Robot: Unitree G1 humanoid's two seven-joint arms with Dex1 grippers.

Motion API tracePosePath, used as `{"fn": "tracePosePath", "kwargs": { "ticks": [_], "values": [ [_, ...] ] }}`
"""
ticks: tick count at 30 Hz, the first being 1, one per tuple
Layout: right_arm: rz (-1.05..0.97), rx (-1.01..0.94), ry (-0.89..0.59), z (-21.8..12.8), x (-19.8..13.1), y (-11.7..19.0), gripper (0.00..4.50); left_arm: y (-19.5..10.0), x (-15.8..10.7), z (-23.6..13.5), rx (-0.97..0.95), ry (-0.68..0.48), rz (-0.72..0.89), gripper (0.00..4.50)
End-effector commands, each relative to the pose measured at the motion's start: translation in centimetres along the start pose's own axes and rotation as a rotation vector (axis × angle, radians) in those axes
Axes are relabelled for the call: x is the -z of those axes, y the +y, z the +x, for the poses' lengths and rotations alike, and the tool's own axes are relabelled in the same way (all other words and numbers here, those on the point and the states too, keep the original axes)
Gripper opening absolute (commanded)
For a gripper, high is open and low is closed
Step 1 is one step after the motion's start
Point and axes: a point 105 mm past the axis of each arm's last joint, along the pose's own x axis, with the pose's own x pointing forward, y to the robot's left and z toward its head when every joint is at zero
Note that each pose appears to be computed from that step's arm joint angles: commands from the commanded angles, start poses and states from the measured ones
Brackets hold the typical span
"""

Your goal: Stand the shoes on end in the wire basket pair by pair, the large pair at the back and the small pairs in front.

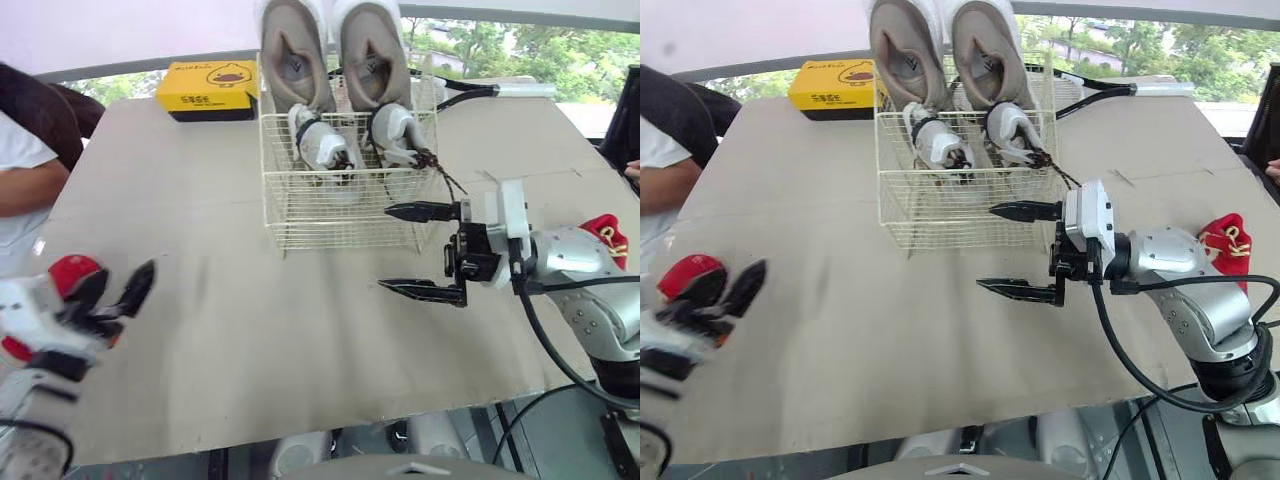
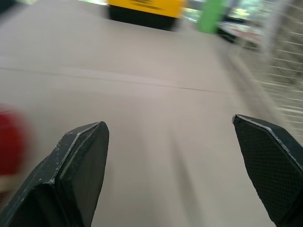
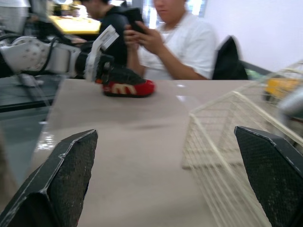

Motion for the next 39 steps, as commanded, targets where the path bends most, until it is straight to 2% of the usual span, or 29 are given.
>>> {"fn": "tracePosePath", "kwargs": {
  "ticks": [1,5,11,16,25,26,27,31,34,37,39],
  "values": [
    [-0.009,-0.089,-0.023,0.2,-0.8,0.3,4.49,5.2,-2.8,-4.2,-0.134,-0.058,0.069,4.50],
    [-0.001,-0.116,-0.046,0.9,-0.7,0.0,4.49,8.6,-3.0,-8.0,-0.175,0.025,0.102,4.50],
    [-0.007,-0.123,-0.062,1.3,-0.8,0.0,4.49,10.9,-1.5,-9.2,-0.067,0.223,0.185,4.50],
    [-0.019,-0.101,-0.049,0.8,-1.1,-0.2,4.49,13.2,-0.1,-7.6,-0.065,0.280,0.240,4.50],
    [-0.034,-0.051,-0.006,0.2,-1.5,0.0,4.49,11.3,5.1,-2.6,0.106,0.337,0.169,4.50],
    [-0.034,-0.042,0.002,0.1,-1.5,-0.1,4.49,11.2,5.2,-2.0,0.106,0.323,0.160,4.50],
    [-0.035,-0.034,0.009,0.0,-1.5,-0.1,4.50,11.1,5.2,-1.6,0.109,0.310,0.160,3.93],
    [-0.031,-0.014,0.026,-0.2,-1.3,-0.2,4.50,10.5,4.2,-0.5,0.118,0.222,0.143,2.44],
    [-0.019,0.009,0.028,-0.4,-1.2,-0.6,4.50,7.9,1.4,1.1,0.163,0.069,0.126,2.19],
    [-0.020,0.034,0.027,-0.6,-1.2,-1.1,4.50,3.5,-1.8,2.6,0.241,-0.086,0.128,2.03],
    [-0.027,0.074,0.017,-0.8,-1.6,-1.8,4.50,-0.7,-3.8,3.8,0.337,-0.161,0.118,1.94]
  ]
}}
